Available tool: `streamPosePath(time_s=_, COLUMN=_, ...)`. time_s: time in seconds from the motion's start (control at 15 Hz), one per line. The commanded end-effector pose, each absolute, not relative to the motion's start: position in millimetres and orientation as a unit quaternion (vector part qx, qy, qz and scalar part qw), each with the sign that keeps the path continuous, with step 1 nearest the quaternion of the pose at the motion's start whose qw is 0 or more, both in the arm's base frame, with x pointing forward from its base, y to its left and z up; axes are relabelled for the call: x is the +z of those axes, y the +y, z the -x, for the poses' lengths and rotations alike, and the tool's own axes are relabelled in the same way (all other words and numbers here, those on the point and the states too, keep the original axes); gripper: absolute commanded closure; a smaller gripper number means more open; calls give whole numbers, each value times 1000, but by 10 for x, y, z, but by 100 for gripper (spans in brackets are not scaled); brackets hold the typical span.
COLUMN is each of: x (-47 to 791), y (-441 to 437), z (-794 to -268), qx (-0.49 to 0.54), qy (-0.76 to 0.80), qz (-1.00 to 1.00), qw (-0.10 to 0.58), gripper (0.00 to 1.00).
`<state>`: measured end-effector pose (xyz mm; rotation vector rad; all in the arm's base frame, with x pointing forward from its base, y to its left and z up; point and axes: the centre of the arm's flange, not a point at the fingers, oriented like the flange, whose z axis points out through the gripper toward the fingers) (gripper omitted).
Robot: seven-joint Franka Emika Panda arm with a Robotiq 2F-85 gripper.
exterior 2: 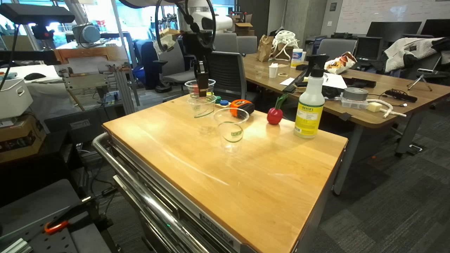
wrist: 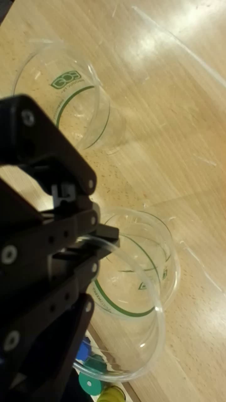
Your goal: Stack the cups into the middle cup
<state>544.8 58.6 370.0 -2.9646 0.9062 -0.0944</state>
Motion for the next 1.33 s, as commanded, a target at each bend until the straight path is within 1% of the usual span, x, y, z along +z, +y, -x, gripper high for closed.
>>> streamPosePath(time_s=0.0, x=3632, y=632, z=-5554, qx=-40, qy=261, qz=964, qw=23, gripper=99)
streamPosePath(time_s=0.07, x=3642, y=620, z=-5520, qx=-38, qy=256, qz=966, qw=22, gripper=96)
streamPosePath(time_s=0.13, x=3648, y=601, z=-5491, qx=-38, qy=254, qz=966, qw=20, gripper=90)
streamPosePath(time_s=0.2, x=3680, y=569, z=-5450, qx=-40, qy=254, qz=966, qw=18, gripper=68)
streamPosePath(time_s=0.27, x=3722, y=552, z=-5421, qx=-44, qy=252, qz=967, qw=17, gripper=65)
streamPosePath(time_s=0.33, x=3769, y=540, z=-5396, qx=-49, qy=253, qz=966, qw=15, gripper=65)
streamPosePath(time_s=0.4, x=3823, y=535, z=-5372, qx=-54, qy=254, qz=966, qw=13, gripper=60)
streamPosePath(time_s=0.47, x=3888, y=538, z=-5345, qx=-59, qy=252, qz=966, qw=12, gripper=53)
streamPosePath(time_s=0.67, x=4066, y=581, z=-5293, qx=-77, qy=245, qz=967, qw=12, gripper=28)
streamPosePath(time_s=0.87, x=4160, y=587, z=-5253, qx=-83, qy=243, qz=966, qw=9, gripper=6)
streamPosePath(time_s=0.93, x=4164, y=567, z=-5240, qx=-83, qy=246, qz=966, qw=5, gripper=1)
streamPosePath(time_s=1.0, x=4130, y=528, z=-5233, qx=-86, qy=255, qz=963, qw=-1, gripper=0)
streamPosePath(time_s=1.27, x=4014, y=135, z=-5208, qx=-99, qy=327, qz=939, qw=-43, gripper=0)
